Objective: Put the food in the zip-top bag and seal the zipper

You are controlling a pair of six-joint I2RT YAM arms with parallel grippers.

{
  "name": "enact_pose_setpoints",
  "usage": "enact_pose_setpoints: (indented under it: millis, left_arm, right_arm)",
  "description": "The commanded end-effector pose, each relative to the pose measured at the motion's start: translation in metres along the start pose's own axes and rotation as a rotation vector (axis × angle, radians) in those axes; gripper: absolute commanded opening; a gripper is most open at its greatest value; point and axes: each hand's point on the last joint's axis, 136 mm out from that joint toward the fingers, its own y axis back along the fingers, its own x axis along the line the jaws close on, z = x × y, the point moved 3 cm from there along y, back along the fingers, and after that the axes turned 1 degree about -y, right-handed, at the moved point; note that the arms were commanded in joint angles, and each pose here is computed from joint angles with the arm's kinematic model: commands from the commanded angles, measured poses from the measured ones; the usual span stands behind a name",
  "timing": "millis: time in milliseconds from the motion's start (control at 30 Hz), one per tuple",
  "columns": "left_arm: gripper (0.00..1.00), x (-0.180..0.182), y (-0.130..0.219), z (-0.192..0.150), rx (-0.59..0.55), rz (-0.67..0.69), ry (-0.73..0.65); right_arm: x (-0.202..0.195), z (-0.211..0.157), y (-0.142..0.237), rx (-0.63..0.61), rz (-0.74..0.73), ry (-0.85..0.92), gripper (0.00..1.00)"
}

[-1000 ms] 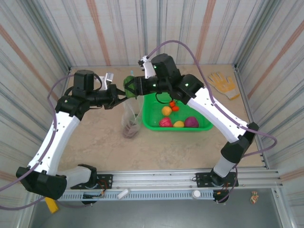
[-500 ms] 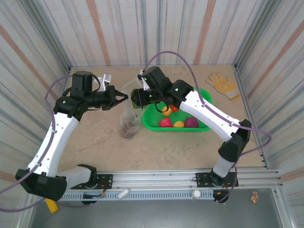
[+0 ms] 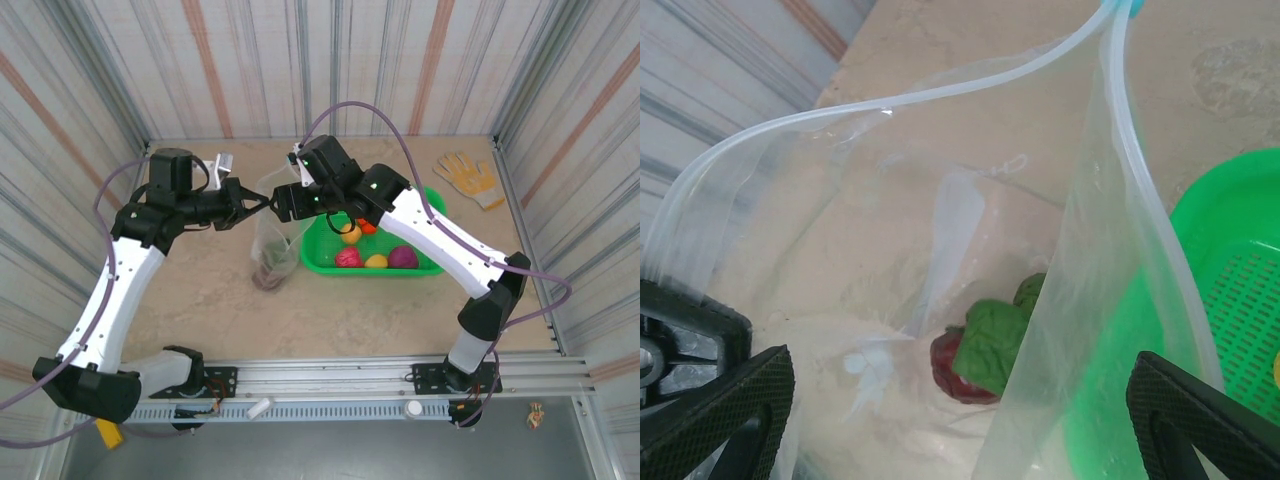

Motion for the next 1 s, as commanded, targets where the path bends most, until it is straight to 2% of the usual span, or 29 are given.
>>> enact_pose_setpoints:
  millis: [0,200,400,467,600,767,967]
  left_arm:
    - [0.0,-0.007,0.008,-0.001,-0.025,-0.027,-0.025]
    - [0.0,0.0,0.015,-0.001,-0.062,0.03,-0.04]
    - [0.0,0.007,0.029,0.002,-0.118,0.072,-0.045]
    - [0.0,0.006,0.032,0.002,-0.126,0.073,-0.053]
    - [0.0,0.001,0.039,0.002,-0.147,0.079,-0.087]
    - [0.0,-0.006,0.046,0.003,-0.168,0.075,-0.119]
    - [0.0,-0.015,0.032,0.001,-0.128,-0.039,-0.103]
  right_arm:
    - [0.005,0.006,0.015,-0.027,0.003,0.039,0.88]
    - [0.012,0.021,0.04,-0.085,0.029,0.062,0.87]
    - [0.026,0.041,0.088,-0.254,0.163,0.092,0.87]
    - [0.014,0.037,0.088,-0.256,0.131,0.085,0.86]
    - [-0.044,0.025,0.078,-0.205,-0.052,-0.011,0.83]
    - [-0.153,-0.032,0.049,-0.045,-0.341,-0.216,0.83]
    - [-0.224,-0.092,0.026,0.087,-0.493,-0.329,0.89]
